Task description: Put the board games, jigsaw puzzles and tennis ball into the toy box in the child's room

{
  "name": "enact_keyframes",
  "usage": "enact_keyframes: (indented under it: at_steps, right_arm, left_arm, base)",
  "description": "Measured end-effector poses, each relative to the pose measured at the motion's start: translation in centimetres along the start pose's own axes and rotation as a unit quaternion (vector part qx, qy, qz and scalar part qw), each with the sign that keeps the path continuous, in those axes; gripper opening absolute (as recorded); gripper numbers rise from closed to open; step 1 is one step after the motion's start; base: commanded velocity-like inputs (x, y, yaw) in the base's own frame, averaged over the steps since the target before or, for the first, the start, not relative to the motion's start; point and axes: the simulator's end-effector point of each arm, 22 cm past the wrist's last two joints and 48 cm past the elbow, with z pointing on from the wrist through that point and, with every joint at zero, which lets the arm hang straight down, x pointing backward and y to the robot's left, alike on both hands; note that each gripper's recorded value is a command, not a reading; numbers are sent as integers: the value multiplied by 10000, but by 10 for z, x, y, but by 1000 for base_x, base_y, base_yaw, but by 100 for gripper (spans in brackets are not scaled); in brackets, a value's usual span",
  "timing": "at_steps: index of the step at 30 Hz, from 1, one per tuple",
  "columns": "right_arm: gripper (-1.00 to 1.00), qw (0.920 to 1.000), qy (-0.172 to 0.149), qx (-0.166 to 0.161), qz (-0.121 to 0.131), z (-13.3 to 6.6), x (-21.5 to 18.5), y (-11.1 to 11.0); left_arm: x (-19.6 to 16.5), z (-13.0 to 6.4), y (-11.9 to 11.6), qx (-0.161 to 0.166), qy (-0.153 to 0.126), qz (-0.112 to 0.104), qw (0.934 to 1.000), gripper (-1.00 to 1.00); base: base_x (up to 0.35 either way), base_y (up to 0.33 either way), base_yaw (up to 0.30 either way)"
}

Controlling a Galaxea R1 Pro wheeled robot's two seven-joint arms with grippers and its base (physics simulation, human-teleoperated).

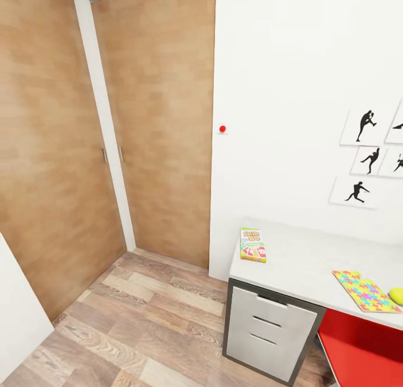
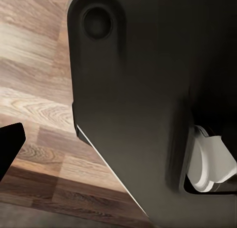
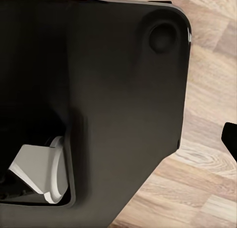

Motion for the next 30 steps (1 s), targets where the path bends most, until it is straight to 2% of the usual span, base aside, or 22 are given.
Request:
enact_keyframes:
  at_steps: [30]
  right_arm:
    - [100,10000,5,0,-1,-29,9,2]
  left_arm:
    - [11,-28,0,-5,7,20,10000,100]
  base:
    - [0,0,0]
